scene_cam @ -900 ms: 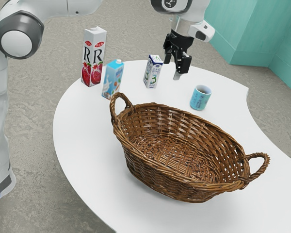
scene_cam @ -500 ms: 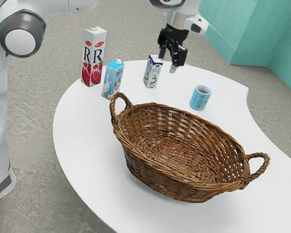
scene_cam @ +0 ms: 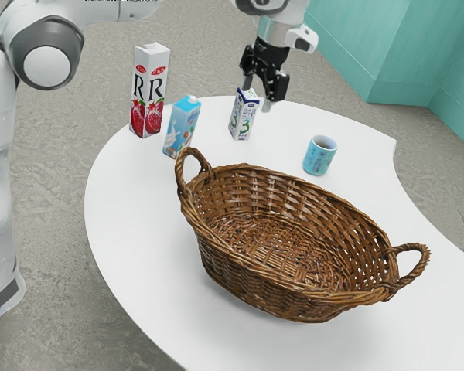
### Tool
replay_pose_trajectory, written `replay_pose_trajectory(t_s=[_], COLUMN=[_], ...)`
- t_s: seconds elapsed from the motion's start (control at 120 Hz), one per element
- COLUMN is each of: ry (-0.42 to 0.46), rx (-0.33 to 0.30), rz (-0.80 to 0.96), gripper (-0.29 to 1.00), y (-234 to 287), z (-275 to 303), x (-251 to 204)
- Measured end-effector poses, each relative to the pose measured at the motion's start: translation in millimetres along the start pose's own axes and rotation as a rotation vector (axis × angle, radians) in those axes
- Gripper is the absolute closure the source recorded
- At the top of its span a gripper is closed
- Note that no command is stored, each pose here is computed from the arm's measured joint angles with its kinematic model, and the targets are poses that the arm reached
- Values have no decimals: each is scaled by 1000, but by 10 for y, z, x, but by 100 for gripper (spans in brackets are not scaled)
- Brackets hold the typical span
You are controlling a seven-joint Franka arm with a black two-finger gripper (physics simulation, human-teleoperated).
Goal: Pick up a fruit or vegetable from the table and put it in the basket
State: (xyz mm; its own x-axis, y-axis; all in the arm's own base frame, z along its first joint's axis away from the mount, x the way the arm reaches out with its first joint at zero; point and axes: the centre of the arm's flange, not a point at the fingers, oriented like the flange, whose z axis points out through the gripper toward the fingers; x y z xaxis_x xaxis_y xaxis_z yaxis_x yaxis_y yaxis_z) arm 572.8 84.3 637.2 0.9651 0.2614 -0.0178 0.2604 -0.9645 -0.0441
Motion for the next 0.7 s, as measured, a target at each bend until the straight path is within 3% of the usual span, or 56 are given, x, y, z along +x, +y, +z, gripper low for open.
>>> replay_pose_trajectory(t_s=[0.133, 0.275, 0.7], ry=[-43, -27, 64], rx=[-4, -9, -17], rz=[8, 13, 23], gripper=[0, 0, 0], y=[37, 63, 105], z=[641, 1051, 1363], x=[-81, -147, -154])
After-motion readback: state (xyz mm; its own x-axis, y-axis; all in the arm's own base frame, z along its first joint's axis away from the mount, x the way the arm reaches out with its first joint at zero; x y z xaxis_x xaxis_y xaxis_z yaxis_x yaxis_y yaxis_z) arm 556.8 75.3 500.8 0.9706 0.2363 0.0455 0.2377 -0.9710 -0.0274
